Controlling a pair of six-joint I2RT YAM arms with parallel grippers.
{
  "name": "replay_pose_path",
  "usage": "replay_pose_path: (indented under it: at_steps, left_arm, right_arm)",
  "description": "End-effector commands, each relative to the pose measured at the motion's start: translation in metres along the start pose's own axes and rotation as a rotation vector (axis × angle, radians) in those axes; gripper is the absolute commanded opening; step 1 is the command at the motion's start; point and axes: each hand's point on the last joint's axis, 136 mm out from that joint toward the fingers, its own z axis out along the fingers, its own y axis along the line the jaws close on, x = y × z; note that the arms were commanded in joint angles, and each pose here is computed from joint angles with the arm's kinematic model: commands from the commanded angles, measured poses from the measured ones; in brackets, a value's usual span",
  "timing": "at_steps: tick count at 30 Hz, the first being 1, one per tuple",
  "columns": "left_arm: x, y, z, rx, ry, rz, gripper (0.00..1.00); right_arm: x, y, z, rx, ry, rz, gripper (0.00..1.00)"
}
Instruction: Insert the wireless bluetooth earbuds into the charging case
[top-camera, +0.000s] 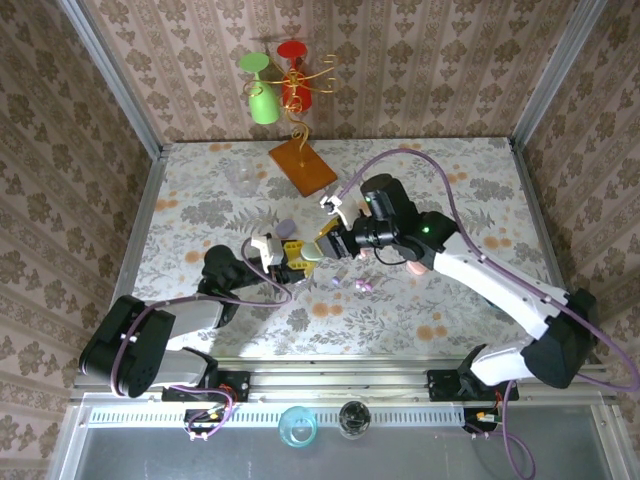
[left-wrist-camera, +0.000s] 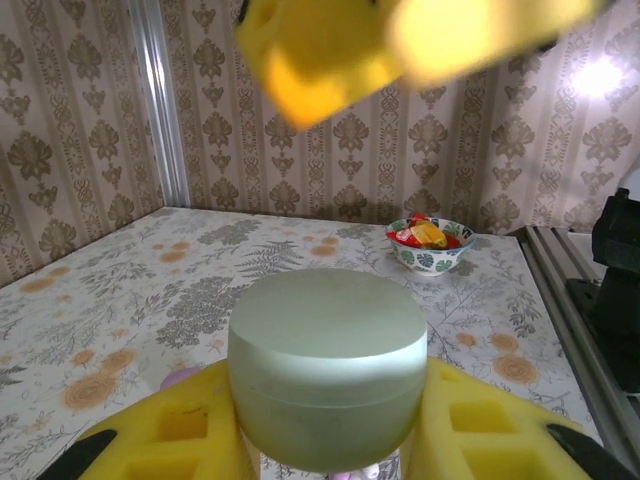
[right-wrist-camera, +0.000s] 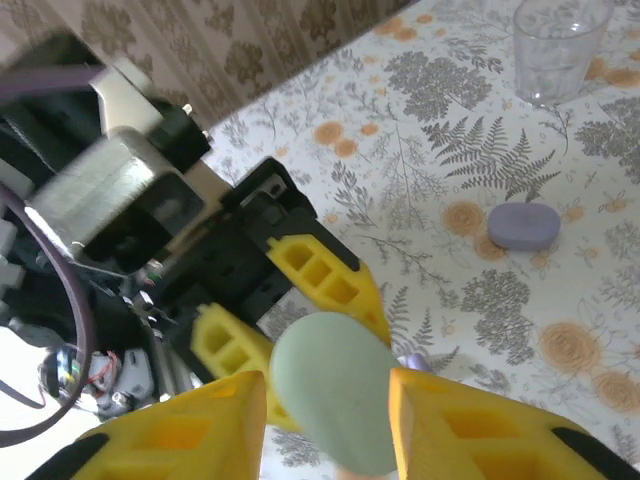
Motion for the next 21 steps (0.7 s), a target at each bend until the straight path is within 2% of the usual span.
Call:
replay_pose_path:
  at_steps: [1,4,6,13,21]
  left_arm:
    - [-0.025,0.005,0.003,-0.027,-0.064,0.043,0.27]
    - [-0.032,0.009,0.005,-0.051,-0.080,0.053,0.27]
    - [-0.036,0.012,0.006,-0.067,-0.089,0.060,0.27]
    - [-0.053,0.018,0.012,-0.090,-0.125,0.091,0.27]
    - [-0.069,0.022,0.023,-0.078,-0.151,0.146,0.27]
  right_arm:
    - [-0.022,-0.004,-0.021,-0.009,-0.144,0.099,0.53]
    - [-0.028,-0.010,-0.035,-0.070,-0.221,0.253,0.67]
    - [-0.029,-0.016,-0.041,-0.104,-0.254,0.363,0.72]
    - [-0.016,-0.026,-0.043,-0.232,-0.287,0.623,0.72]
    - [-0.010,-0.026,-0.029,-0.347,-0.283,0.707,0.71]
